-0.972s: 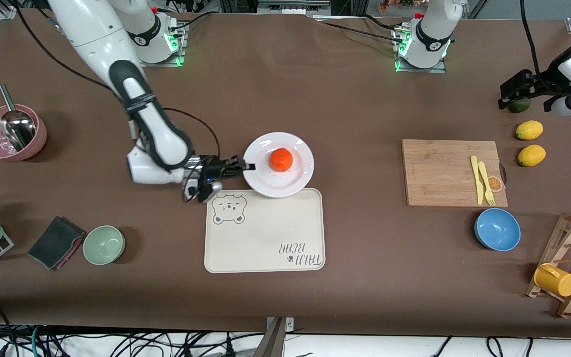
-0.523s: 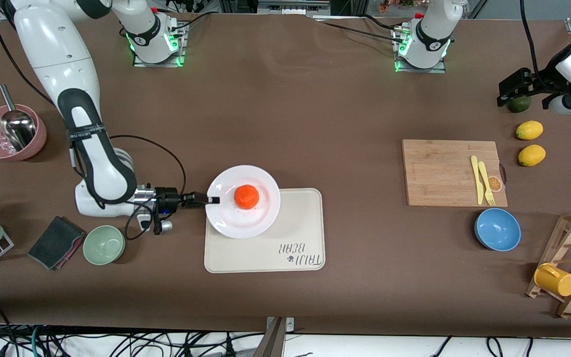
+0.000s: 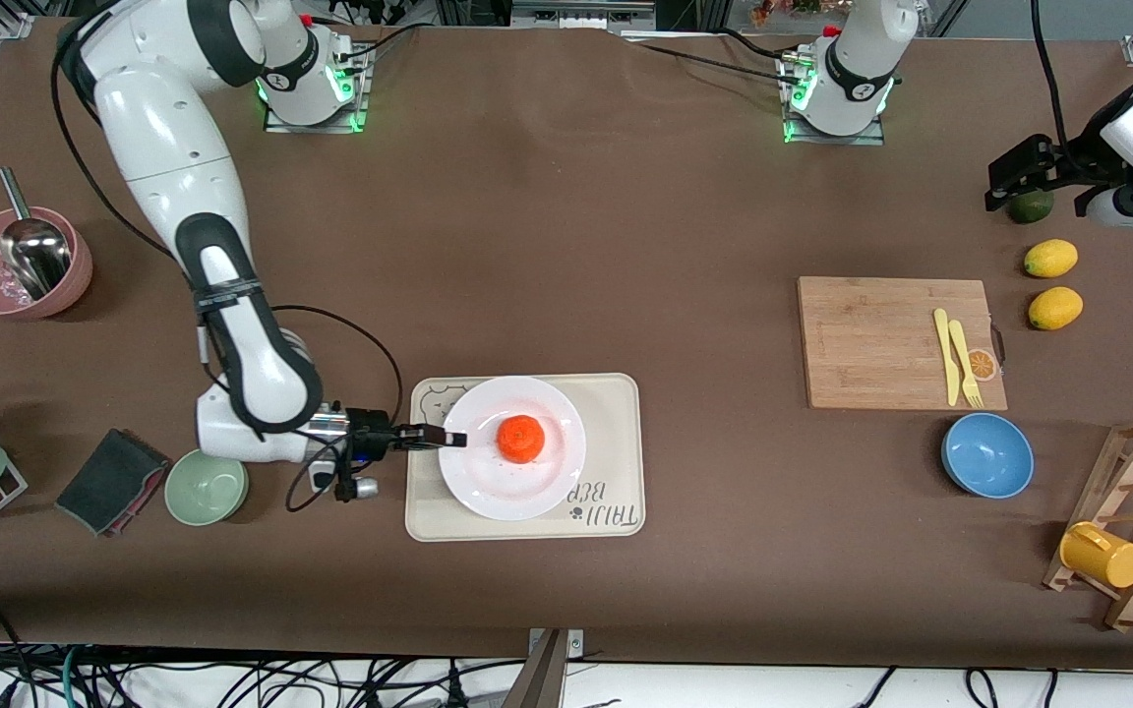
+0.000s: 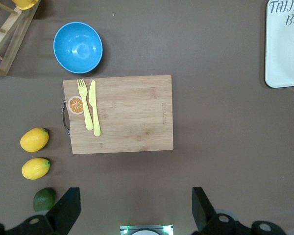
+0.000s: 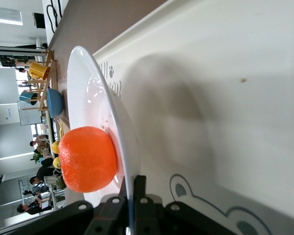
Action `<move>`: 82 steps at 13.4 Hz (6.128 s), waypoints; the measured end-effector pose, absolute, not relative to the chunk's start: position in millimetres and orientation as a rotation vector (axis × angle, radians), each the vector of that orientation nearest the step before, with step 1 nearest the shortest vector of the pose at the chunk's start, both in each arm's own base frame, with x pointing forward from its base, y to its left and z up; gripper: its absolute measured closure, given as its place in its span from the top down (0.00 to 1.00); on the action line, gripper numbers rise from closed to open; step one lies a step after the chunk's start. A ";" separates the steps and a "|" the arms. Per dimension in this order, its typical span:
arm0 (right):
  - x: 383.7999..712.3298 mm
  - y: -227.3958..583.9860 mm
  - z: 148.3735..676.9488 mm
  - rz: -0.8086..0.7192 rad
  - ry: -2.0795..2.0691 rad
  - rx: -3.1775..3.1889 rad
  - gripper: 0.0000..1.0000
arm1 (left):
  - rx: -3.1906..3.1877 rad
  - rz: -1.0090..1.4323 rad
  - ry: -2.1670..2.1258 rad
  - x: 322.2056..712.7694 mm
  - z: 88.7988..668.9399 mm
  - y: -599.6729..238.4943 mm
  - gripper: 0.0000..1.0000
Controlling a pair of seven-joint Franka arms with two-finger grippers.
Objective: Place orange and plate with both arms
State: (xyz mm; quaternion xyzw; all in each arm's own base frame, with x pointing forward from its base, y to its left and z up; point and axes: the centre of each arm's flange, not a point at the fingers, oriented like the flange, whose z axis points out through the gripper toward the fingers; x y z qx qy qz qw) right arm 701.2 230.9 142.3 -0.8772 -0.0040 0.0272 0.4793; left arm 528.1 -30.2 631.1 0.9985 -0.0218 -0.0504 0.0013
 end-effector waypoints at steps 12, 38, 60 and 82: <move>698.6 265.9 144.1 0.027 -0.219 -2.303 0.62 | 3.134 -0.158 -0.066 528.2 631.1 -29.3 1.00; 584.7 -4.0 585.0 0.093 -0.271 -3.180 1.00 | 3.134 -0.161 -0.070 527.8 630.8 -30.6 1.00; 537.9 -18.9 608.1 0.083 -0.014 -3.179 1.00 | 3.135 -0.159 -0.091 527.1 631.3 -37.9 1.00; 542.6 -19.4 606.5 0.077 0.155 -3.124 1.00 | 3.135 -0.159 -0.091 527.1 631.3 -37.9 1.00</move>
